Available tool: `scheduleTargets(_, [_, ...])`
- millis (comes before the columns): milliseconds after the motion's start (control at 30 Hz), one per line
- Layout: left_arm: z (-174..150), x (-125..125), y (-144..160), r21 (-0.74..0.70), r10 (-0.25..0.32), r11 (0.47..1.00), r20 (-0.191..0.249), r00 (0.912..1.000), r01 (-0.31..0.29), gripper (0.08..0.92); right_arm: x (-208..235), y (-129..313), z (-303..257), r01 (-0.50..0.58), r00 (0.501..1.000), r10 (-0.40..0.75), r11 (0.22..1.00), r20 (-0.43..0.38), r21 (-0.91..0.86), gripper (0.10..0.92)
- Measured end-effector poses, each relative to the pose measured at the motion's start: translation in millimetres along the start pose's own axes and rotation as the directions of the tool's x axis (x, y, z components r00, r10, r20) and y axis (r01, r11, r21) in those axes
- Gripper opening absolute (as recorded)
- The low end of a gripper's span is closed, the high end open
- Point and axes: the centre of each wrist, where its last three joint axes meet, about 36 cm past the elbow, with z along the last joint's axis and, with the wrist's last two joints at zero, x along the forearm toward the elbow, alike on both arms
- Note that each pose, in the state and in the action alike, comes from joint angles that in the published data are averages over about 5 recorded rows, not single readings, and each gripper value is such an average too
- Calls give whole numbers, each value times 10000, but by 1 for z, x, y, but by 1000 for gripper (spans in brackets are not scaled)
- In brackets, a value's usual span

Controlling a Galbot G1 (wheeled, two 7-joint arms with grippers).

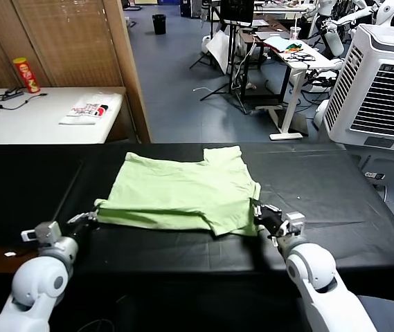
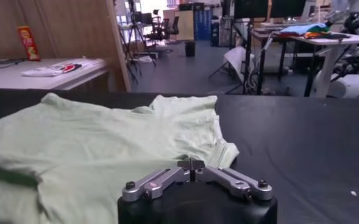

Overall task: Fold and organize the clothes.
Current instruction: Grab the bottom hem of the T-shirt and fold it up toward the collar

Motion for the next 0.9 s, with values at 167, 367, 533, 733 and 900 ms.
scheduleTargets(167, [-1,-7,-3,-160,27,9999,25,10000,-27,127,-3,-1,3,-70,10000,69,10000,-65,-17,121])
scheduleTargets(367, [0,-12,-1,-354,-142,9993,51,9999,143,127,-6,1,4,-189,9998,188,9998,-94,-98,121])
scheduleTargets(533, [3,-15,2,-461,-296,9985,-32,9996,294,127,-8,0,6,-265,9996,264,9996,-120,-128,121])
scheduleTargets(733, [2,-21,3,-582,-325,9978,32,9995,327,127,-9,0,7,-309,9994,306,9994,-158,-168,121])
scheduleTargets(900, [1,-27,4,-826,-300,9961,129,9995,310,127,-10,-1,8,-106,9998,101,9993,-143,-356,121])
